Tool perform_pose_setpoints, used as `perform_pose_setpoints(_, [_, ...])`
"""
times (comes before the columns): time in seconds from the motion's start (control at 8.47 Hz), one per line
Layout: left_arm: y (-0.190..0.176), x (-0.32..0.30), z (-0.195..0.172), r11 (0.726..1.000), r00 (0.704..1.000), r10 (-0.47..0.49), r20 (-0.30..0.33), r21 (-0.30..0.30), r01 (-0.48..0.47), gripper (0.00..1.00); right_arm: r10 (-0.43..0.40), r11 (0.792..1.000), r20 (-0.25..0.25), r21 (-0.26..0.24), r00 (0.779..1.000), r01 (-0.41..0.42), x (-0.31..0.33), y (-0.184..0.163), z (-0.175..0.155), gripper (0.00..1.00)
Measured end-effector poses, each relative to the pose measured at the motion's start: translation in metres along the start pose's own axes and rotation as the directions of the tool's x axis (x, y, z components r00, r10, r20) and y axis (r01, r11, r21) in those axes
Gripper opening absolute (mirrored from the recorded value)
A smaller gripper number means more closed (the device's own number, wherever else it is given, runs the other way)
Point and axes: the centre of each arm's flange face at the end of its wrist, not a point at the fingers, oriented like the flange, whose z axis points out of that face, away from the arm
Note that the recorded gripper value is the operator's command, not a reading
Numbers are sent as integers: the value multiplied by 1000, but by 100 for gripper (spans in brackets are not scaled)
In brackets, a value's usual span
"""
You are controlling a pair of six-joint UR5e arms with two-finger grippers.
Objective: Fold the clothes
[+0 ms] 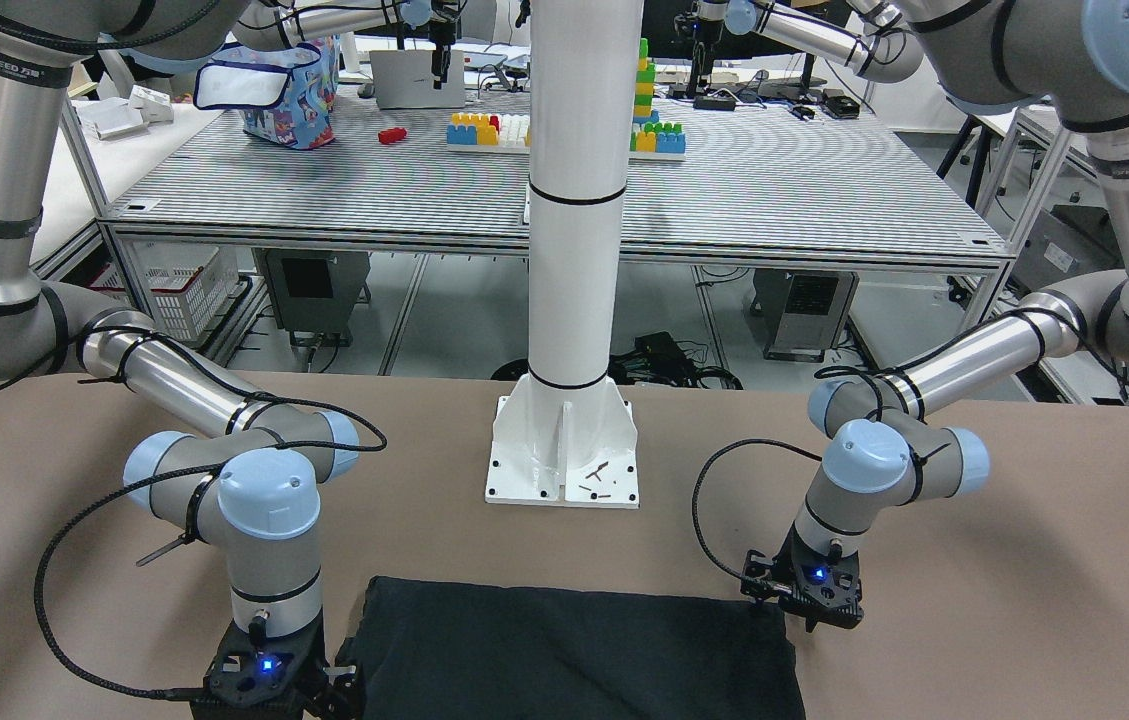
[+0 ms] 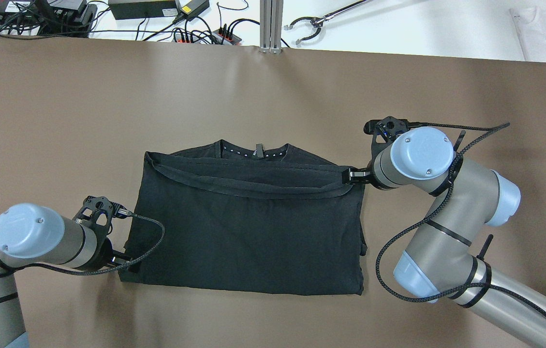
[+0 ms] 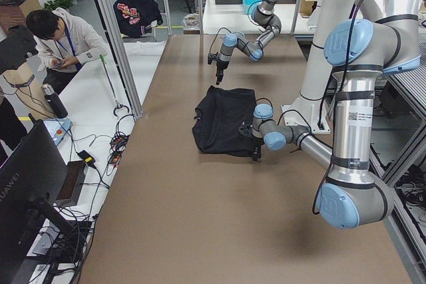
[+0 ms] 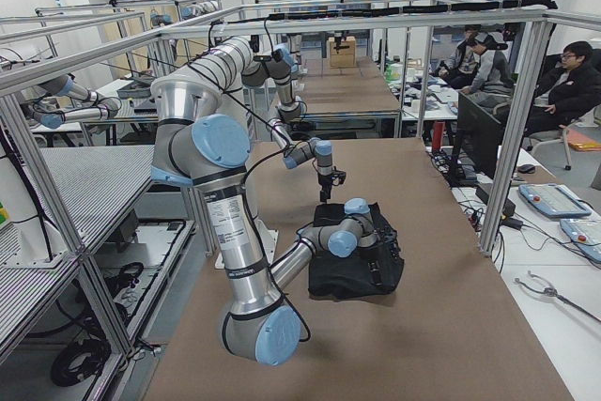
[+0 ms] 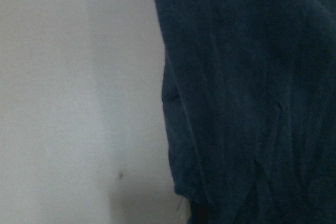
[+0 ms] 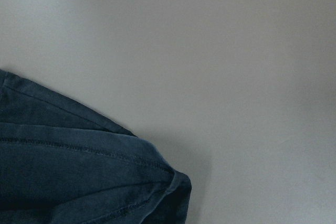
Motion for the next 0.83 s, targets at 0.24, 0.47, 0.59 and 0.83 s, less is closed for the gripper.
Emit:
perform_pose_setpoints(0.24, [9,7,6,1000,1000,3,-1,-8,-3,15,0,1000,-1,-1,1000,0,0,1,1,94])
perform_pose_setpoints(0.47, [11,10,9,1000,1000,-6,1,-10,6,0,0,1000,-3,-3,1000,0,2,2,2,94])
perform_pose_setpoints(0.59, [11,10,10,1000,1000,-22,5,-6,22,0,1,1000,-3,-3,1000,-1,2,2,2,94])
perform_pose_setpoints(0.83, [10,10,10,999,999,-47,10,8,47,0,2,1000,-4,-4,1000,-2,4,3,2,94])
